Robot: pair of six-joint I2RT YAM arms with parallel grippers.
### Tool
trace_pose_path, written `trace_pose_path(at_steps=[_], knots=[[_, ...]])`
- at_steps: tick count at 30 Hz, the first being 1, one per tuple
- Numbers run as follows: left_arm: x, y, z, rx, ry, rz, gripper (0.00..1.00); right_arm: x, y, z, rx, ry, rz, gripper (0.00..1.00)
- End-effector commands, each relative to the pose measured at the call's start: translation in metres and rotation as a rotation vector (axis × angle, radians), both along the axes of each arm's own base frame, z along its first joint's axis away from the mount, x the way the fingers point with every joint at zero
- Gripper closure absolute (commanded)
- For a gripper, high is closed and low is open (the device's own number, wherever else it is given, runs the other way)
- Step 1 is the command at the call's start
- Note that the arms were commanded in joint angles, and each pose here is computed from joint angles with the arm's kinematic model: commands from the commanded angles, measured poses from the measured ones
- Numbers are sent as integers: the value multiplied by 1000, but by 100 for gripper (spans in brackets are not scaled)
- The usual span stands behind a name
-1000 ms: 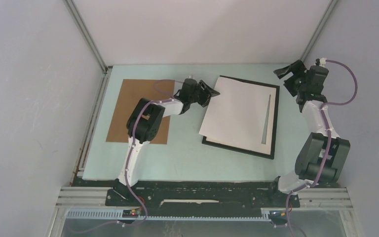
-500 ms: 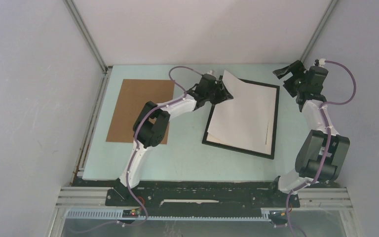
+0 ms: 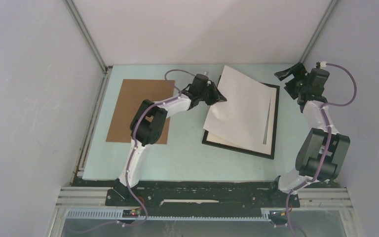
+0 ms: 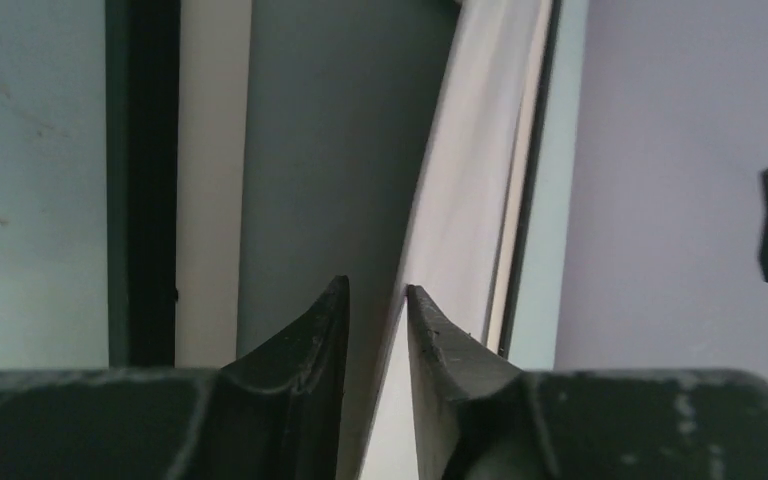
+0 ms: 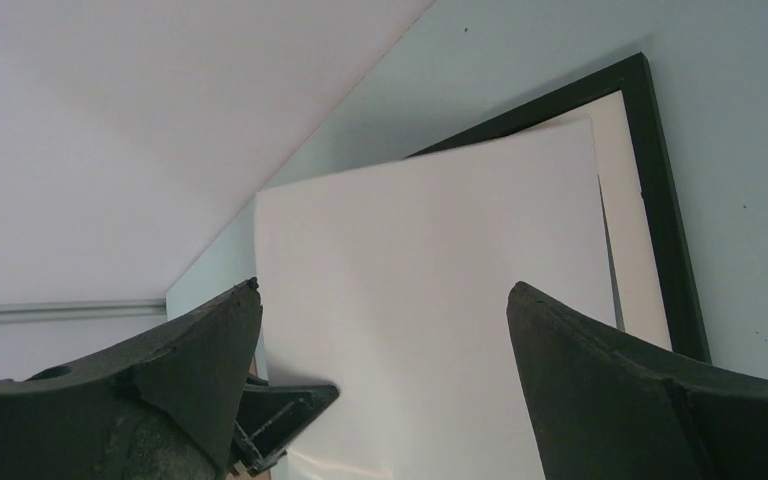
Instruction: Put the photo into the frame
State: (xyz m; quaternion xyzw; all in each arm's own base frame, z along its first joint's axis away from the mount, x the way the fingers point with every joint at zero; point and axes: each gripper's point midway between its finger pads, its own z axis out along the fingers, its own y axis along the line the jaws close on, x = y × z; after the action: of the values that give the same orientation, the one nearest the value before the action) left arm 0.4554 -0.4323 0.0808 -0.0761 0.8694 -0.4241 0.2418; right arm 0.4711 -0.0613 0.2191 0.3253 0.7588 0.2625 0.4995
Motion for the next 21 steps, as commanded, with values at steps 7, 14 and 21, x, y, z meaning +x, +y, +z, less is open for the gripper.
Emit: trace_pose_path(at_steps=[7, 14, 21], knots=[[-6, -30, 75, -321, -248, -190, 89, 4, -1, 4, -2, -34, 4, 0], [-8, -38, 63, -350, -193, -176, 90, 4, 0, 5, -2, -38, 6, 0], [-19, -40, 73, -400, -147, -191, 100, 5, 0, 2, 5, -32, 10, 0]])
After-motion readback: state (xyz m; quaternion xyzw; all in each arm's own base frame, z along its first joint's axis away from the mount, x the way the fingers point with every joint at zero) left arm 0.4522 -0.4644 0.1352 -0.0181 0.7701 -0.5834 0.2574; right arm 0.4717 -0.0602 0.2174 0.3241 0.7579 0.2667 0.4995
